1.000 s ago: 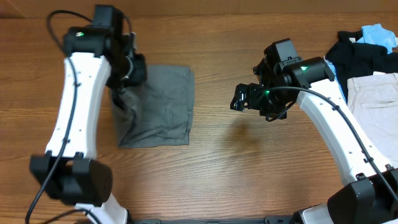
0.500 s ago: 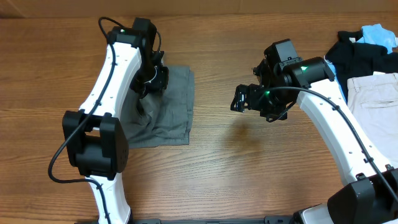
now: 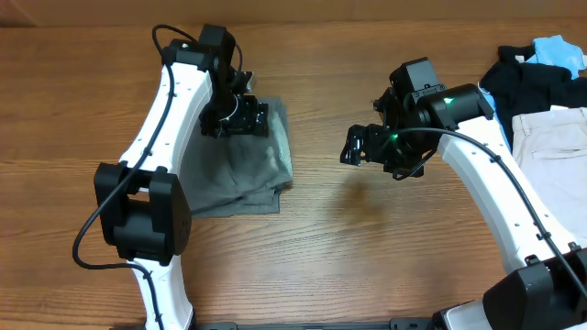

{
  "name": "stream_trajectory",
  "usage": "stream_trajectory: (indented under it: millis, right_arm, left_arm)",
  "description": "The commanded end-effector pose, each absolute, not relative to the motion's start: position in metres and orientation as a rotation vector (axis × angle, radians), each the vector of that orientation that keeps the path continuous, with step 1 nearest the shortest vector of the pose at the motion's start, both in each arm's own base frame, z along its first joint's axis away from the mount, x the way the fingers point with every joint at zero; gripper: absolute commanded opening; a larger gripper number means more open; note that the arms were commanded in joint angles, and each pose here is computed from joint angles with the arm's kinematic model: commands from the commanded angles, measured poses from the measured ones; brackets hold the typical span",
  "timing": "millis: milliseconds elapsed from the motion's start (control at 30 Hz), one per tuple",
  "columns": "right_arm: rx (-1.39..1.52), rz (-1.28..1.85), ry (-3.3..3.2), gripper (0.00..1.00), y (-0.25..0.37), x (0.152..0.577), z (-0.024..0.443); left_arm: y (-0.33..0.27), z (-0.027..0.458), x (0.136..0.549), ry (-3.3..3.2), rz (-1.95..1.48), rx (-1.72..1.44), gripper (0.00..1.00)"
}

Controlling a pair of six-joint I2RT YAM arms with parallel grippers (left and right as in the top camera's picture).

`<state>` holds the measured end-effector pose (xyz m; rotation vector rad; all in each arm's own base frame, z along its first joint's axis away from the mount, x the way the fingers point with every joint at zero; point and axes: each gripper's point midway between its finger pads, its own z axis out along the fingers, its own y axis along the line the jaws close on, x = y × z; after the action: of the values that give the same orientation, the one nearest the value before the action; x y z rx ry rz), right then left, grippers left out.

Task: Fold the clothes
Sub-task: 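Press the folded shorts down with the left gripper, right gripper approaches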

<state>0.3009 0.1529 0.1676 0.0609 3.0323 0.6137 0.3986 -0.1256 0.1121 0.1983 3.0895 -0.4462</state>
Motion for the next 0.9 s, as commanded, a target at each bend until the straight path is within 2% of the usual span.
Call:
stream_trajectory:
  millis: [0, 133, 233, 333, 367, 533, 633, 700, 800, 867]
  right_arm:
    - [0.048, 0.635, 3.021, 1.00, 0.155, 0.300, 0.171]
    - [0.047, 0.637, 3.017, 1.00, 0.155, 0.301, 0.171]
    - [0.051, 0.647, 3.006, 1.00, 0.156, 0.304, 0.172]
    - [0.025, 0.745, 2.963, 1.00, 0.168, 0.309, 0.178]
    - [0.002, 0.802, 2.937, 0.96, 0.176, 0.312, 0.182]
    - [-0.175, 0.993, 2.796, 0.55, 0.222, 0.321, 0.199]
    - [-0.245, 1.034, 2.758, 0.36, 0.252, 0.322, 0.198]
    - [-0.256, 1.059, 2.756, 0.34, 0.272, 0.323, 0.192]
    - [-0.270, 1.092, 2.753, 0.25, 0.300, 0.331, 0.172]
    - [-0.299, 1.115, 2.734, 0.22, 0.315, 0.339, 0.159]
  left_arm:
    - [-0.133, 0.111, 0.399, 3.083, -0.491, 0.232, 0.87]
    - [-0.134, 0.115, 0.401, 3.073, -0.496, 0.231, 0.76]
    - [-0.130, 0.128, 0.407, 3.047, -0.490, 0.219, 0.72]
    - [-0.110, 0.145, 0.417, 3.033, -0.414, 0.108, 0.62]
    - [-0.098, 0.152, 0.420, 3.033, -0.373, 0.011, 0.58]
    - [-0.055, 0.163, 0.422, 3.028, -0.395, -0.308, 0.39]
    - [-0.038, 0.157, 0.410, 3.085, -0.410, -0.398, 0.13]
    - [-0.027, 0.150, 0.396, 3.141, -0.376, -0.464, 0.04]
    - [-0.015, 0.138, 0.381, 3.197, -0.306, -0.578, 0.04]
    - [-0.014, 0.129, 0.376, 3.222, -0.301, -0.605, 0.04]
